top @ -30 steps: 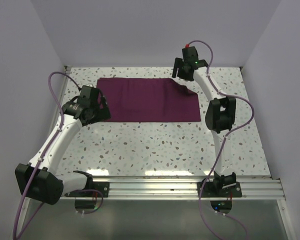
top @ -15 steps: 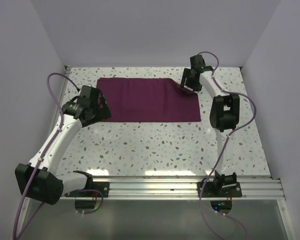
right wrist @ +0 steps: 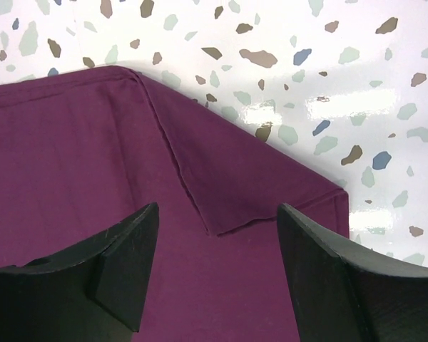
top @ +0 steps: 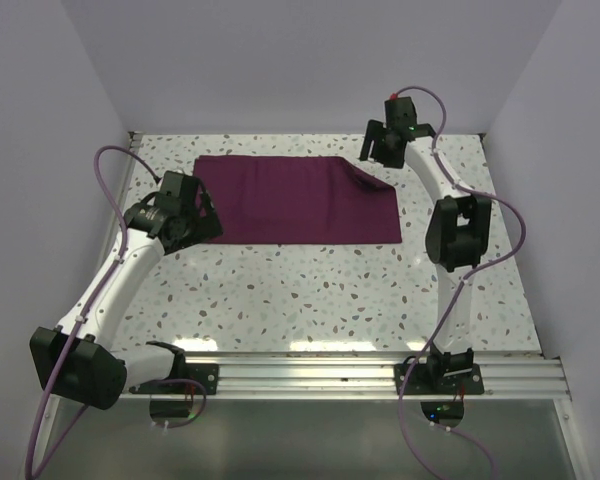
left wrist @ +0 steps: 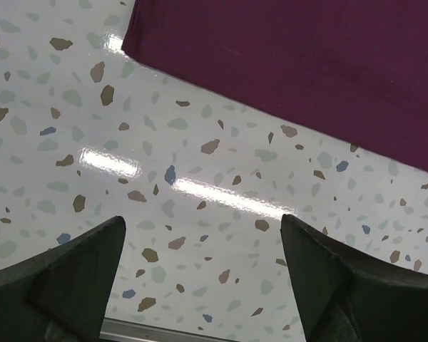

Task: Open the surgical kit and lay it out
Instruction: Open the surgical kit at the center of the board.

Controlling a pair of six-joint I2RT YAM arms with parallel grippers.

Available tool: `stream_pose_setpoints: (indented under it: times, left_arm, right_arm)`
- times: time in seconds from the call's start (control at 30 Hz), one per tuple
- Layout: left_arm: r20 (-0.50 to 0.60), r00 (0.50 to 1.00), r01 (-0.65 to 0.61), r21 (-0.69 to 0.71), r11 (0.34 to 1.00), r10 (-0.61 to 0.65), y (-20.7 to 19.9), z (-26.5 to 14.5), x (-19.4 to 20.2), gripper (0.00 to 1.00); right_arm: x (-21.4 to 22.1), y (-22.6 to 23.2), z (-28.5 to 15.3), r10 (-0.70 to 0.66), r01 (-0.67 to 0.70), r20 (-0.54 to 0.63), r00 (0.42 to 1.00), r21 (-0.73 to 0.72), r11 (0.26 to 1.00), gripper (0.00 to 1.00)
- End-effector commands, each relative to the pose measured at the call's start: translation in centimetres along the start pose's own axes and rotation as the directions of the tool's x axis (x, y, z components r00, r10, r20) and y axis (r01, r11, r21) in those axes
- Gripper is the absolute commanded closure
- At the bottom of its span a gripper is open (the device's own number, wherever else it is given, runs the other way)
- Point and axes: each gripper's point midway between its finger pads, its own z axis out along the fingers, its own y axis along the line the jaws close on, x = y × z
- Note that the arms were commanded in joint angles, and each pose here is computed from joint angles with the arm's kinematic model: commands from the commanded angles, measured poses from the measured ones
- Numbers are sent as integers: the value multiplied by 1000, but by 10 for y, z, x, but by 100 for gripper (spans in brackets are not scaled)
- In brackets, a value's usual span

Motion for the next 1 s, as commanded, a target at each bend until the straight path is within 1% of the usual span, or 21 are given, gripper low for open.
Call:
stream_pose_setpoints:
  times: [0.0,0.33,0.7,0.97]
  left_arm:
    - [47,999,19,47,999,-21,-9,-11,-11,7]
    - [40,999,22,59,998,-24,-8,-11,-3,7]
    - [39,999,21,66,998,-23,-5,-15,1,7]
    - [37,999,9,62,998,-12,-3,-16,3,7]
  right_arm:
    - [-26,13,-38,-19,24,81,997,-55,998,30]
    - [7,3,-37,-71,71,2,997,-37,997,41]
    - [32,7,-27,-104,101,-64,992,-57,993,44]
    - [30,5,-9,-114,111,-78,990,-34,993,44]
